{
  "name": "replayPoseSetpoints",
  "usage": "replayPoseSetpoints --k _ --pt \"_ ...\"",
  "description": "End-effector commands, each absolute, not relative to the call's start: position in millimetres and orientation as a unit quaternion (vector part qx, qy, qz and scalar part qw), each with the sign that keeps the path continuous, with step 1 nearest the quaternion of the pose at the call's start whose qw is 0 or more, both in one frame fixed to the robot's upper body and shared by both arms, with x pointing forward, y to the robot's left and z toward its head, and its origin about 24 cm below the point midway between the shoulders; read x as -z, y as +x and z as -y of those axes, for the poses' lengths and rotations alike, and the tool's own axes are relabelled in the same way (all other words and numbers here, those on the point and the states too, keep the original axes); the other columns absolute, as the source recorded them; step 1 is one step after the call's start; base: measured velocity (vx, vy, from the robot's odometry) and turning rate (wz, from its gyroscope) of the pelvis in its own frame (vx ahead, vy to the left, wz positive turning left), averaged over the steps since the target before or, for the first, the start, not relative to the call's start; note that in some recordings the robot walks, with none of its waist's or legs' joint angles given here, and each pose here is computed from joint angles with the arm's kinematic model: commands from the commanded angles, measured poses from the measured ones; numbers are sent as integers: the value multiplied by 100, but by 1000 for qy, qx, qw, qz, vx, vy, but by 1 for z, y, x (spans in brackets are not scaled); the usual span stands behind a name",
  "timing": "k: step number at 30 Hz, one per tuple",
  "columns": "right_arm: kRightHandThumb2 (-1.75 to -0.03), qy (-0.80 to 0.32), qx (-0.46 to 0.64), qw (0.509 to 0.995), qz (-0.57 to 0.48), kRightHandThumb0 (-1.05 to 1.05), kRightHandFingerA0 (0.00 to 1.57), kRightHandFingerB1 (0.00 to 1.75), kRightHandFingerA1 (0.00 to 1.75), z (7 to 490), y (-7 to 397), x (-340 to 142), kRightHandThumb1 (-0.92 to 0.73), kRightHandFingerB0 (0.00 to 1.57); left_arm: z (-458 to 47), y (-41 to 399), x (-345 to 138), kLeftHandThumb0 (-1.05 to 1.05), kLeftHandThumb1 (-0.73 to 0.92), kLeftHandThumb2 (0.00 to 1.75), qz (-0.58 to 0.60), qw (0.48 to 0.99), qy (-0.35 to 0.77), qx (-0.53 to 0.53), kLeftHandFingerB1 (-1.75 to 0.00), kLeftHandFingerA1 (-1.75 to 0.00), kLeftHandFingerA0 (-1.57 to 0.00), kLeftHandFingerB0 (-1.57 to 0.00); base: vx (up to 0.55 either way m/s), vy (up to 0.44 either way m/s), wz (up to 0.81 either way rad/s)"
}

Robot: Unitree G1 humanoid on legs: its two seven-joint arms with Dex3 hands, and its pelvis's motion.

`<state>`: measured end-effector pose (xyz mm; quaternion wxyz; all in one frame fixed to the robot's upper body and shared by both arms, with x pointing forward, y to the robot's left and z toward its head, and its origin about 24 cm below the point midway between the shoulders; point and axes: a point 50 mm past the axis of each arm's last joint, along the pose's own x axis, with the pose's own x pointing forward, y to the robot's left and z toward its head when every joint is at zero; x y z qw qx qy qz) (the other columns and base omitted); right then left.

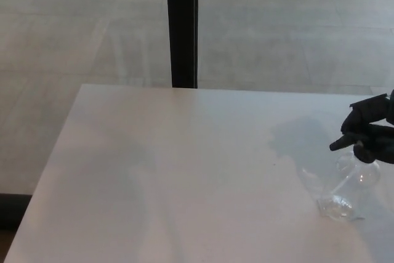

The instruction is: The robot uses its right hand to grab and lift the lid of the spray bottle kept in the middle of the desk and places the lid on the right side of the bottle

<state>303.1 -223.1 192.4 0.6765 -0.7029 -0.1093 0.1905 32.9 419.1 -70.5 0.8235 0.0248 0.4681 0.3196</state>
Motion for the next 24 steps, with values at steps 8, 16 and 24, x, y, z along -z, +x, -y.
replayPoseSetpoints --k 8,16,24 --pt "-81 -715 -86 648 248 -25 98 79 171 228 302 -193 -76 89 -425 29 64 -57 71 62 -462 826 34 -322 -44 -57 -61 -51 0 0 0" --pt "-88 -658 -73 711 237 -22 92 86 170 235 303 -221 -68 85 -425 26 64 -60 72 62 -474 824 60 -305 -40 -58 -61 -46 0 0 0" --pt "-72 -635 7 742 217 -25 87 70 170 260 303 -296 -72 89 -425 21 63 -62 58 96 -482 827 73 -280 -54 -64 -52 -38 0 0 0"
